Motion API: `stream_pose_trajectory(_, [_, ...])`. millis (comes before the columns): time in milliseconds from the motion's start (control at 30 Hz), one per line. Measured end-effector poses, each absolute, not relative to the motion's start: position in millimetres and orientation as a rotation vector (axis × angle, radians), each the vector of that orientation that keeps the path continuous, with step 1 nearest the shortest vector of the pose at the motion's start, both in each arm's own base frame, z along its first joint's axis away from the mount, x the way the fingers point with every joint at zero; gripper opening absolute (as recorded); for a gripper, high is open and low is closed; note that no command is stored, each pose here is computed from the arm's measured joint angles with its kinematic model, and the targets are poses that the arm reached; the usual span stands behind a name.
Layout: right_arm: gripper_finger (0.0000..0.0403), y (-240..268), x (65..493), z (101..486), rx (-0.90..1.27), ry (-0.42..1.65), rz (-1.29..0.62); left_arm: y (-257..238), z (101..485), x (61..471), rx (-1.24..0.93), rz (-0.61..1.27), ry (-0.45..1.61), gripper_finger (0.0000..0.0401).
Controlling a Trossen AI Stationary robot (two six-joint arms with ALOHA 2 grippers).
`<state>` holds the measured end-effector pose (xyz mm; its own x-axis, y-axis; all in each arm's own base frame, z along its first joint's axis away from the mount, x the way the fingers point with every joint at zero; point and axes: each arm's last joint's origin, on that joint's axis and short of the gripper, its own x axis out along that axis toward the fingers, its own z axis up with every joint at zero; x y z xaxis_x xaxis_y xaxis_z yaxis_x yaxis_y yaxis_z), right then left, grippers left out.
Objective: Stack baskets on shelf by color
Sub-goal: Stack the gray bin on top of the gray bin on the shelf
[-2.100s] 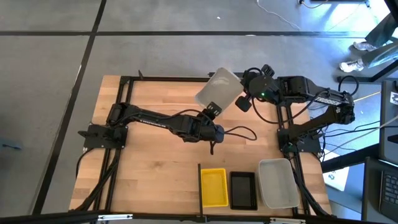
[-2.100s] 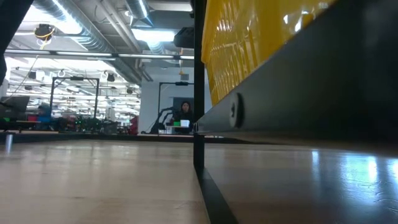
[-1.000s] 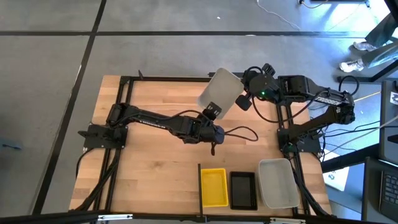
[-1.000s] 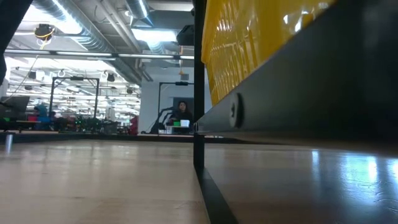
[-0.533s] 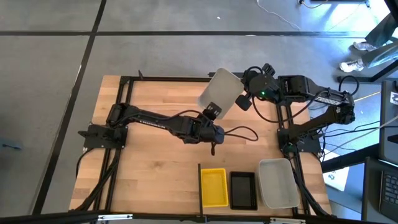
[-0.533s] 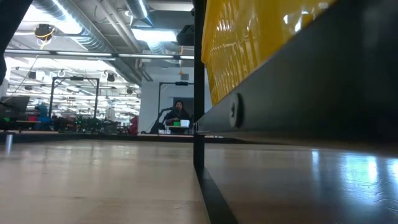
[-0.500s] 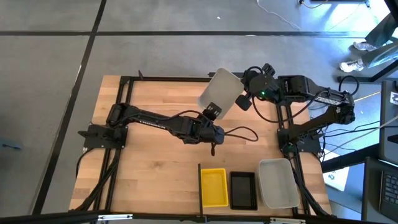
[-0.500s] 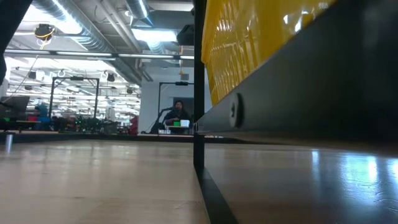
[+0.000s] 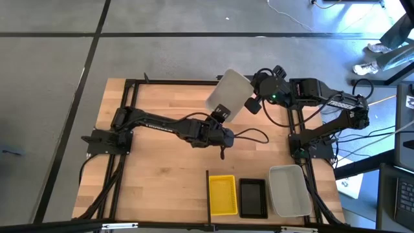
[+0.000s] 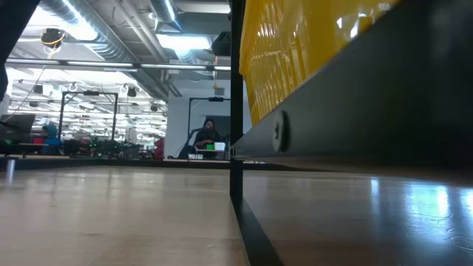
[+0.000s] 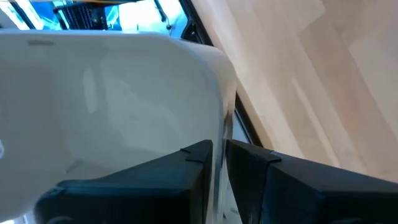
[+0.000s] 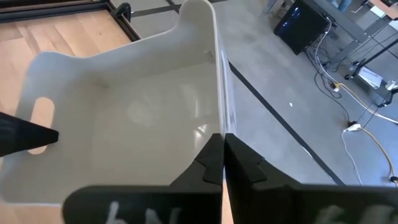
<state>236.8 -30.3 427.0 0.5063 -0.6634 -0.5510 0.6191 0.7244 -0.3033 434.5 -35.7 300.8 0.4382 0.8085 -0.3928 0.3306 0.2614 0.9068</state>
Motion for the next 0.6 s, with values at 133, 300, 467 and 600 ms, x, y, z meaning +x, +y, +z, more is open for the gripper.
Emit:
stream_pose_trajectory(133, [0.0000, -30.3, 236.8, 427.4, -0.061, 0.689, -0.779, -32.0, 301.0, 434.8, 1.320, 0.464, 1.142, 0.0041])
stream_pose_trajectory(300, [0.0000, -30.3, 236.8, 427.4, -0.048, 0.683, -0.784, -31.0, 301.0, 434.9, 1.318, 0.470, 1.143, 0.0041])
stream_pose_trajectory(467, [0.0000, -30.3, 236.8, 427.4, -0.047, 0.683, -0.784, -29.8, 300.9, 435.0, 1.322, 0.469, 1.148, 0.0041])
stream_pose_trajectory(600, [0.0000, -30.3, 236.8, 427.4, -0.046, 0.683, -0.783, -26.2, 300.6, 434.8, 1.321, 0.472, 1.159, 0.0041])
